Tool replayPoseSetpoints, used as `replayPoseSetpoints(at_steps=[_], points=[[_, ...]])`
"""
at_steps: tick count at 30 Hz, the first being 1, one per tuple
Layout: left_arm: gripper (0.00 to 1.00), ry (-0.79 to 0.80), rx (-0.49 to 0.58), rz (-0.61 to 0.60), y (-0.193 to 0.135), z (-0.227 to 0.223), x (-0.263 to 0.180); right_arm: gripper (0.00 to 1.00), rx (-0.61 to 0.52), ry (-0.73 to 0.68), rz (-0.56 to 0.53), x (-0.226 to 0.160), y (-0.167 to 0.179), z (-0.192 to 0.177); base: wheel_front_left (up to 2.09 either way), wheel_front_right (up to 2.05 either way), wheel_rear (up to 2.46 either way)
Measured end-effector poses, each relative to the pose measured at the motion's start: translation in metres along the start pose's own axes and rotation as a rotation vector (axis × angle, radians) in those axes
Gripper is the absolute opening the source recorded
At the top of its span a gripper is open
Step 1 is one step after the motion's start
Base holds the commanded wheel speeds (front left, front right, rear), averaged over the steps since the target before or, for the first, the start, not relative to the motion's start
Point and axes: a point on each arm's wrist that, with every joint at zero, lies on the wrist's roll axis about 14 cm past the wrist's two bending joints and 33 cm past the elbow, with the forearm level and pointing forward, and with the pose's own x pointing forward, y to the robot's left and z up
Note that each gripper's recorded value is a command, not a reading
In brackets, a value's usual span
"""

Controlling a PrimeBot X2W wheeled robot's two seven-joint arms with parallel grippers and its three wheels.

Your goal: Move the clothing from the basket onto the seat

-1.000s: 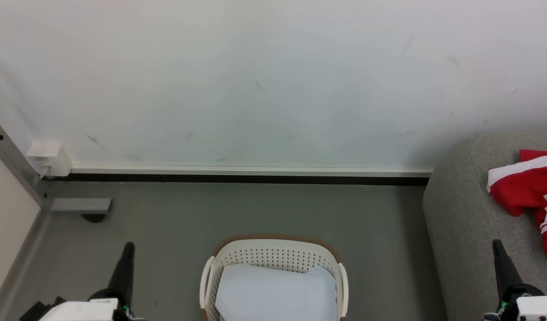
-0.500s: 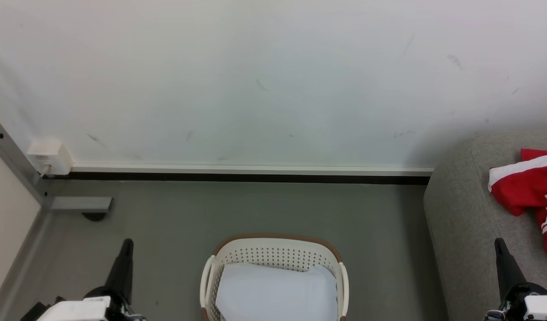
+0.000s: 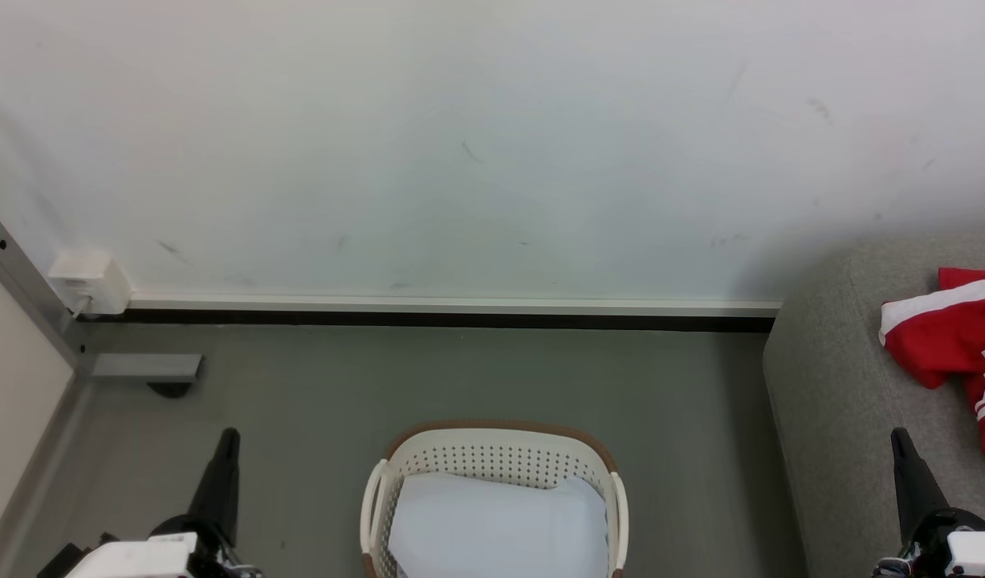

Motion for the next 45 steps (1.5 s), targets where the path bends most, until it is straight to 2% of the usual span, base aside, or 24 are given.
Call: replayPoseSetpoints(at_steps=[45], points=[[0.0, 0.0, 0.0, 0.0, -0.0001, 0.0, 0.0, 0.0, 0.001, -0.001, 0.0, 0.0, 0.0001, 0.0001, 0.0, 0.0, 0.0]])
